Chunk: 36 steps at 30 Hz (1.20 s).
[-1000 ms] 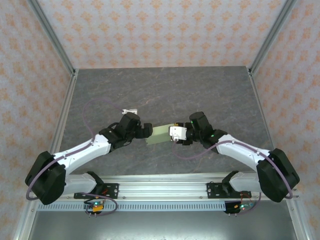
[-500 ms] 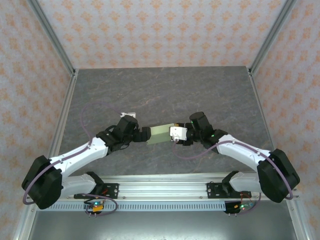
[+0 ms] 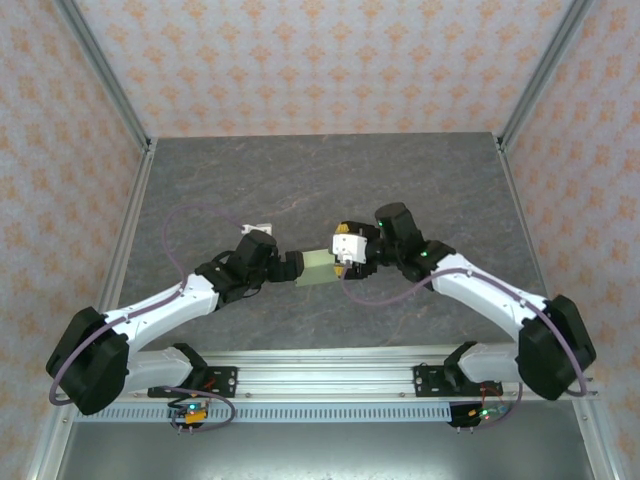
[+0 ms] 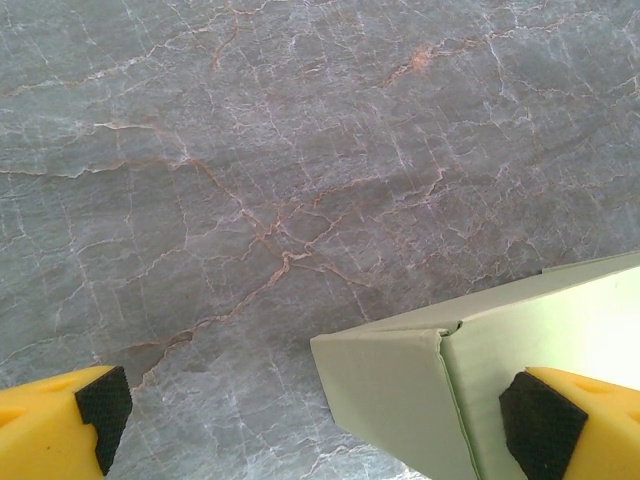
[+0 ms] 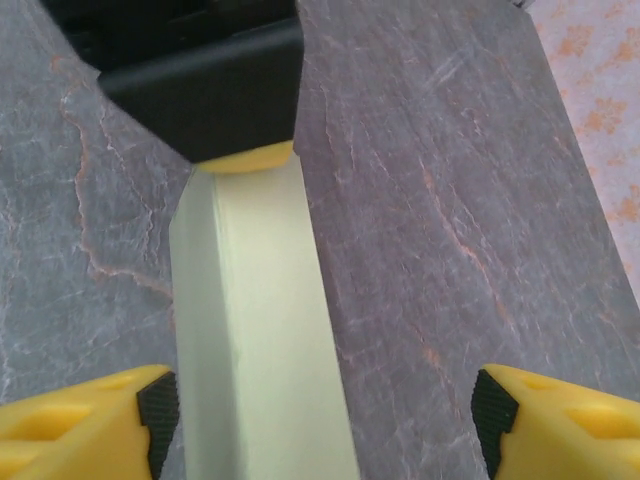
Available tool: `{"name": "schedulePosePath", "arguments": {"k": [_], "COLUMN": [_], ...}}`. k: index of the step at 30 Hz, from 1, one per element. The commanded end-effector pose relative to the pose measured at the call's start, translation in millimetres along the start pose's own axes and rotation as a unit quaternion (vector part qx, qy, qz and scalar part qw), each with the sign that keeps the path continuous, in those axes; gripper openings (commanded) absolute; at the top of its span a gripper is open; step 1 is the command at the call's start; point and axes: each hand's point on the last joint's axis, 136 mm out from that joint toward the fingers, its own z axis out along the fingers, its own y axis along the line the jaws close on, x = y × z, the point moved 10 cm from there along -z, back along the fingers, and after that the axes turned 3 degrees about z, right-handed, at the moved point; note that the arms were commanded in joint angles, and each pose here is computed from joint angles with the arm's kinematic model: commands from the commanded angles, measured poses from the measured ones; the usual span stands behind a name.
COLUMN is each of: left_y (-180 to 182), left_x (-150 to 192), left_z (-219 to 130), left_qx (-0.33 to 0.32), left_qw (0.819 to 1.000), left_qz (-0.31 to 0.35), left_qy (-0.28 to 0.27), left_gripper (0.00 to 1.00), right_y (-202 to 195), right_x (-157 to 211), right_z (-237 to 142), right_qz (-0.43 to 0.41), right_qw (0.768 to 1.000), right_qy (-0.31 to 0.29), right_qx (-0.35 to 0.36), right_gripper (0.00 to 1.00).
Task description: Fold the paper box
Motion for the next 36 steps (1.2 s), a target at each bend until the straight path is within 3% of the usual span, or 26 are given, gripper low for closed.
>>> {"name": "schedulePosePath", "arguments": {"k": [1, 5, 10, 16, 20, 23, 25, 26, 27, 30, 36], "left_y": [20.4, 18.1, 17.9, 9.2, 4.3, 9.2, 18.6, 24.7, 30.7, 39.3, 56.7], "left_x": [24.1, 22.6, 22.4, 0.7, -25.9, -41.7, -48.5, -50.9, -53.7, -63.2, -61.1], "left_z": [6.8, 6.9, 4.5, -21.3, -52.0, -74.4, -84.4, -87.7, -90.7, -93.5, -88.3], "left_qx": [-0.062, -0.052, -0.038, -0.010, -0.017, -0.055, -0.093, -0.117, -0.138, -0.165, -0.257], "left_qw": [0.997, 0.997, 0.999, 0.999, 0.994, 0.985, 0.974, 0.968, 0.963, 0.960, 0.940], "left_qz": [0.023, 0.024, 0.008, -0.023, -0.057, -0.088, -0.109, -0.121, -0.131, -0.115, -0.060], "left_qy": [0.046, 0.045, 0.024, -0.029, -0.089, -0.138, -0.175, -0.186, -0.192, -0.197, -0.218], "left_gripper": [1.00, 1.00, 1.00, 1.00, 1.00, 1.00, 1.00, 1.00, 1.00, 1.00, 1.00], "right_y": [2.8, 11.2, 17.5, 24.7, 41.1, 63.4, 80.9, 87.4, 94.7, 109.2, 108.6], "right_x": [2.8, 17.6, 28.4, 17.7, 10.0, 12.6, 16.2, 17.1, 16.7, 5.2, -22.3], "right_z": [19.3, 43.7, 60.6, 52.6, 47.0, 47.7, 50.4, 50.7, 49.6, 36.1, -19.7], "right_qz": [0.018, 0.001, -0.009, -0.051, -0.082, -0.114, -0.139, -0.142, -0.140, -0.115, -0.031], "right_qw": [0.998, 0.985, 0.977, 0.985, 0.985, 0.973, 0.961, 0.959, 0.959, 0.971, 0.996], "right_qy": [0.014, 0.080, 0.126, 0.140, 0.144, 0.159, 0.185, 0.193, 0.205, 0.186, 0.060], "right_qx": [-0.065, -0.151, -0.174, -0.081, 0.040, 0.122, 0.153, 0.151, 0.139, 0.094, 0.064], "right_gripper": [0.80, 0.78, 0.67, 0.60, 0.53, 0.50, 0.56, 0.71, 1.00, 0.99, 0.99]}}
